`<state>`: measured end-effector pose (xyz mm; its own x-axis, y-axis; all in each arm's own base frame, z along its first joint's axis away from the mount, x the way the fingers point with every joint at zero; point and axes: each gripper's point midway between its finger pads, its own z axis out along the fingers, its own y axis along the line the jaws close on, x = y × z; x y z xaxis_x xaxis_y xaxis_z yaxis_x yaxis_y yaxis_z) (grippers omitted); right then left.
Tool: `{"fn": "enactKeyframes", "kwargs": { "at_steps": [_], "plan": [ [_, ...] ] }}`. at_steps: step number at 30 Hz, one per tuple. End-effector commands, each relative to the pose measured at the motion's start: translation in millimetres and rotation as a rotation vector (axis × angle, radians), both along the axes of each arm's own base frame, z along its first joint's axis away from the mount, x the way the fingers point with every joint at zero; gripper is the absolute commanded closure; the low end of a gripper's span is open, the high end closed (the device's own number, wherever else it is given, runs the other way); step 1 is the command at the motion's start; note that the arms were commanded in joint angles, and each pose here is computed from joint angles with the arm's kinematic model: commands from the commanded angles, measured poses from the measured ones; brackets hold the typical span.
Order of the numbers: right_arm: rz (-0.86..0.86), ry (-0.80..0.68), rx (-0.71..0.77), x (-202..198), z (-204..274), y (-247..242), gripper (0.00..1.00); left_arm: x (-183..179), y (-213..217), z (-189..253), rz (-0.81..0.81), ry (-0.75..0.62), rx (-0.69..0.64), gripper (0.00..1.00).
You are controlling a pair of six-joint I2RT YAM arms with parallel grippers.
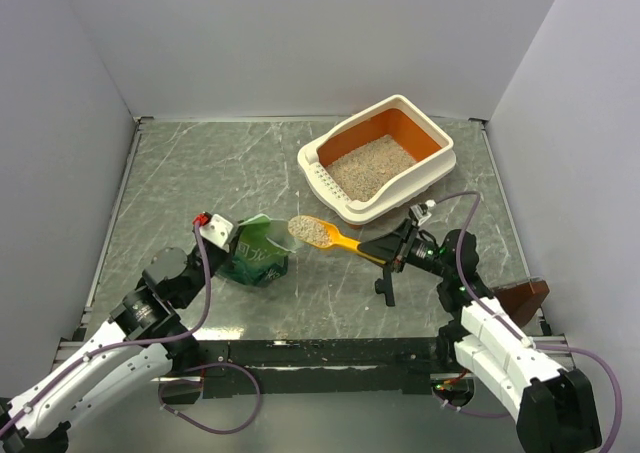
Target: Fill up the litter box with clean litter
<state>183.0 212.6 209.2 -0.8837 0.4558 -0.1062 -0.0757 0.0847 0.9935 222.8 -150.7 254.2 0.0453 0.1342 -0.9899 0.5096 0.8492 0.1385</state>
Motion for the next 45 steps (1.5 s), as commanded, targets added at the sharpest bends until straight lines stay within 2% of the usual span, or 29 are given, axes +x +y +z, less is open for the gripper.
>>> {"fn": "enactKeyframes", "kwargs": {
  "at_steps": [1,7,15,18,25,28,34,40,45],
  "plan": [
    [-0.095,-0.101,0.053,16.4,52.7,-6.0,1.00,7.2,16.3,28.7,0.109,-0.047,-0.088,0.99],
    [-0.188,-0.109,0.062,29.9,71.5,-13.2,1.00,6.4,20.5,30.8,0.125,-0.055,-0.101,1.00],
    [-0.396,-0.138,0.082,62.8,88.2,-32.2,1.00,4.5,16.2,30.9,0.100,-0.051,-0.108,0.99],
    [-0.471,-0.142,0.092,76.6,85.9,-39.6,1.00,3.2,15.3,32.1,0.091,-0.054,-0.113,0.99],
    [-0.628,-0.159,-0.004,118.4,63.6,-55.9,1.00,-0.3,15.8,36.4,0.079,-0.064,-0.132,0.99],
    [-0.677,-0.153,-0.098,135.1,49.2,-62.9,1.00,-1.9,15.5,38.2,0.071,-0.069,-0.137,0.99],
    [-0.724,-0.202,-0.439,163.9,38.5,-82.6,1.00,-3.9,16.8,41.8,0.068,-0.077,-0.147,0.99],
    [-0.672,-0.294,-0.773,184.6,56.4,-98.0,1.00,-4.7,16.0,42.2,0.062,-0.077,-0.148,0.99],
    [-0.602,-0.313,-0.963,201.5,63.8,-105.7,1.00,-5.1,16.5,42.9,0.062,-0.080,-0.149,0.99]
  ]
}}
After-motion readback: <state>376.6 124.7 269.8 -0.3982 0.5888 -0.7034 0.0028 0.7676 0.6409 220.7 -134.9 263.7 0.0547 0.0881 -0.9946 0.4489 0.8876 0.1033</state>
